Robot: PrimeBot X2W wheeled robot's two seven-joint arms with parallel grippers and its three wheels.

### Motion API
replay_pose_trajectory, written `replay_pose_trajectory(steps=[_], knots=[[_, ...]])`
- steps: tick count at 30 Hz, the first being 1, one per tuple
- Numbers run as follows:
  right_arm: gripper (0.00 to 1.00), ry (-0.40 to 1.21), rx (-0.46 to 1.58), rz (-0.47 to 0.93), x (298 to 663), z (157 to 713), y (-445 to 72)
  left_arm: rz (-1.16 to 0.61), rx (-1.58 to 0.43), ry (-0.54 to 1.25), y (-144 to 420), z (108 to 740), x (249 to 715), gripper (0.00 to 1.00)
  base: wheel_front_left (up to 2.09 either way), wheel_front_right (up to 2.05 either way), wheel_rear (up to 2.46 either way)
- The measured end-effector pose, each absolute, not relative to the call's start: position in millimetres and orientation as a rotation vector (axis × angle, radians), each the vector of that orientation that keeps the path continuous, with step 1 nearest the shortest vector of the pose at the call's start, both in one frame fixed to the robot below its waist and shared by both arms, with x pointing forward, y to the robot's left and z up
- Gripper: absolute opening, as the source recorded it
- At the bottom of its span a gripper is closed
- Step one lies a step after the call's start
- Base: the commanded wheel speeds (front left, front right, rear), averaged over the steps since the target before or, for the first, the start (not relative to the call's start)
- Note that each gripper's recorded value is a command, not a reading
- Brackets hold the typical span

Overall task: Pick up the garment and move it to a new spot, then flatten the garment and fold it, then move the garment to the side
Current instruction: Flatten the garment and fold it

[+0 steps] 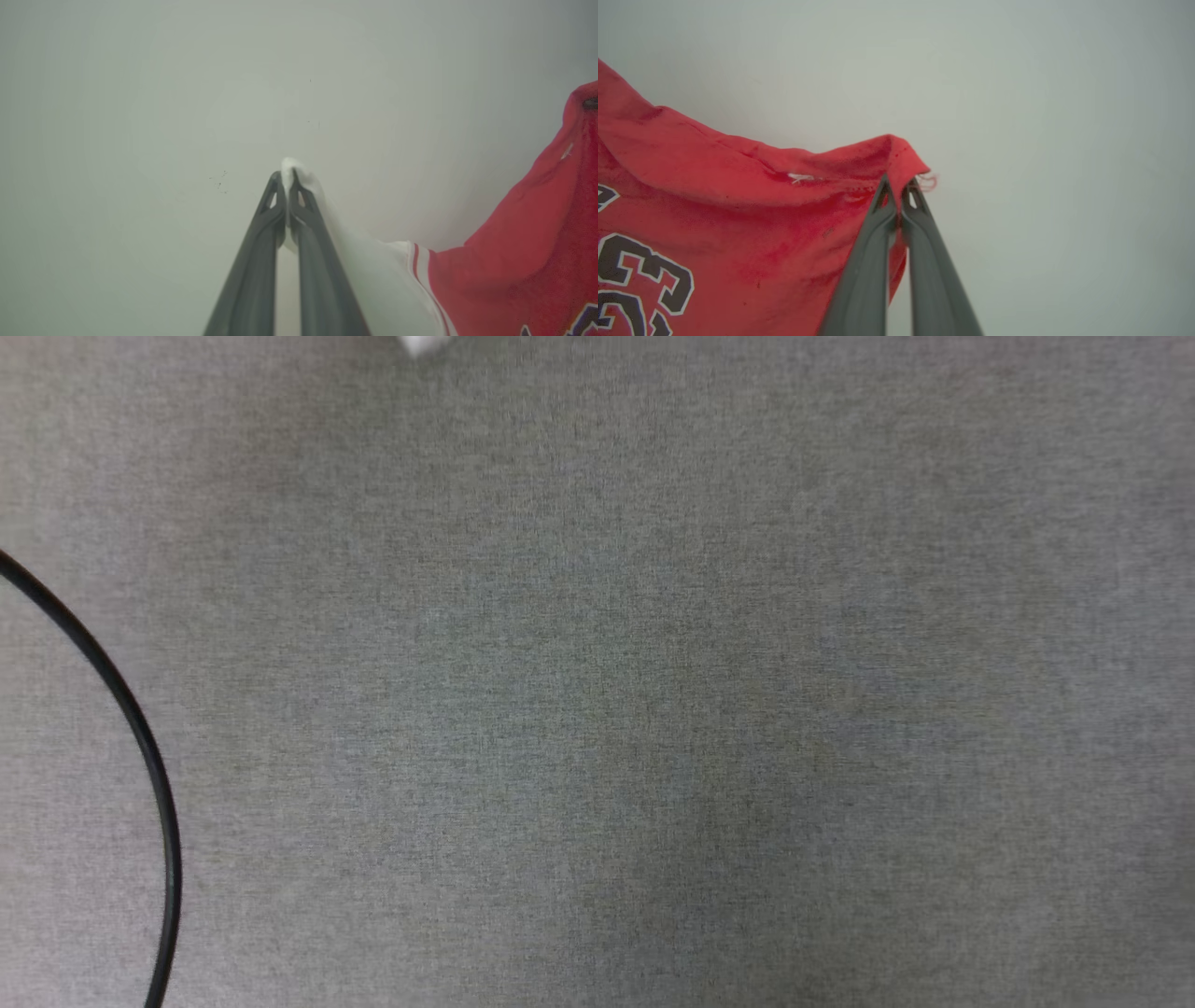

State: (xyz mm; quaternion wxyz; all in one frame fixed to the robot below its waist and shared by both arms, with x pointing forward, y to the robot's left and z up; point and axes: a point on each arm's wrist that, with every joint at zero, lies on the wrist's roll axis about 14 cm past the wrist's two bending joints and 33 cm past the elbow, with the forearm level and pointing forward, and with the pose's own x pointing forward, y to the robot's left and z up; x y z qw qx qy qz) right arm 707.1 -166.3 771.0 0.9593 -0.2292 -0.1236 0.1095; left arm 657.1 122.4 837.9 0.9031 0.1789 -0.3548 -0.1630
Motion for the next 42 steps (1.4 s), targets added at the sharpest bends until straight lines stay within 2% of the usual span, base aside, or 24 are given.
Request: replay_pose_trajectory(steps=[3,10,19,28,42], knots=[[0.0,-0.244,-0.465,0.221,725,761,-160,-0.328,0.369,-0.739,123,840,674,0.0,0.0,0.0,0.0],[0.0,-0.156,-0.47,0.261,739,714,-153,-0.319,0.353,-0.654,133,804,697,0.0,0.0,0.0,0.0],[0.0,0.007,-0.492,0.364,724,620,-140,-0.355,0.341,-0.448,144,708,703,0.0,0.0,0.0,0.0],[0.0,0.159,-0.399,0.455,669,539,-131,-0.407,0.247,-0.245,150,616,656,0.0,0.0,0.0,0.0],[0.0,0.358,-0.32,0.513,544,463,-164,-0.429,0.175,-0.02,169,522,510,0.0,0.0,0.0,0.0]])
